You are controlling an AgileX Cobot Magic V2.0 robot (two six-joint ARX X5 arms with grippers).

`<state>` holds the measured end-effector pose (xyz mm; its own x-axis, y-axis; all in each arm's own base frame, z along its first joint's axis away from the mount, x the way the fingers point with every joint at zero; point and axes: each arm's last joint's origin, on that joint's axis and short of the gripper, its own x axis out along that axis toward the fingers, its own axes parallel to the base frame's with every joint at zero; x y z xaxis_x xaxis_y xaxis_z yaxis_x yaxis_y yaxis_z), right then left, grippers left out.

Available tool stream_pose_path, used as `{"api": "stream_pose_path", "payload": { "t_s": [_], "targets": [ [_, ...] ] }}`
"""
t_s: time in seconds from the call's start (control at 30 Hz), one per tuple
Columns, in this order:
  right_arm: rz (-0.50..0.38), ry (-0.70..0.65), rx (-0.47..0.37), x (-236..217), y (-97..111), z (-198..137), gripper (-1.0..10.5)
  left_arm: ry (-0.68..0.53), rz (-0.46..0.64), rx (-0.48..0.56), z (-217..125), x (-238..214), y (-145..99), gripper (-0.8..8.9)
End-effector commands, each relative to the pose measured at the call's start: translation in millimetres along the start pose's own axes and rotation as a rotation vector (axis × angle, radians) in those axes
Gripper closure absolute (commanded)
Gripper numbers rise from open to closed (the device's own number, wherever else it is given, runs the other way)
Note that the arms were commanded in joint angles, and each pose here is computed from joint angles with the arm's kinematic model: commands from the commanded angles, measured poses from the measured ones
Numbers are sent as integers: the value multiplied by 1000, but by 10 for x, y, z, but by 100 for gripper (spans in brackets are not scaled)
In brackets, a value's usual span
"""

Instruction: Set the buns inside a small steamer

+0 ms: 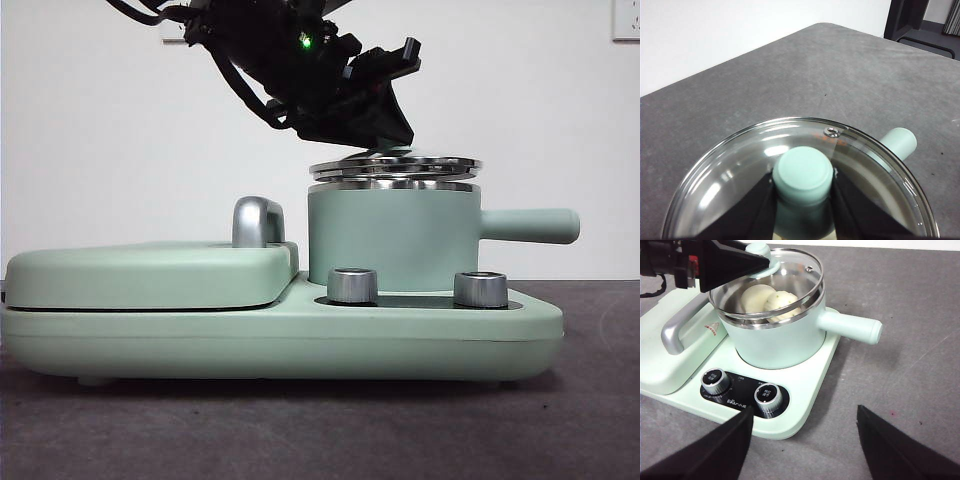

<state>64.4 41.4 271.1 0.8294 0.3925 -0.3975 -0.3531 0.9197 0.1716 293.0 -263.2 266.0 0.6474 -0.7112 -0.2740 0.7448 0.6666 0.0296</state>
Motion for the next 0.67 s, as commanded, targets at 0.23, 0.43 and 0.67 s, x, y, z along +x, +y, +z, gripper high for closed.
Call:
{"api": "stream_pose_path", "payload": {
  "t_s": [0.23, 0.43, 0.67],
  "targets": [
    [5, -14, 23, -15, 7, 27, 628, -15, -9, 44, 63, 41, -29, 804],
    [5, -14, 37, -15, 7, 27, 628, -18, -9, 49, 49, 62, -28, 804],
    [5, -14, 37, -15, 7, 27, 628, 13, -11, 45, -51, 141, -26, 804]
  ]
}}
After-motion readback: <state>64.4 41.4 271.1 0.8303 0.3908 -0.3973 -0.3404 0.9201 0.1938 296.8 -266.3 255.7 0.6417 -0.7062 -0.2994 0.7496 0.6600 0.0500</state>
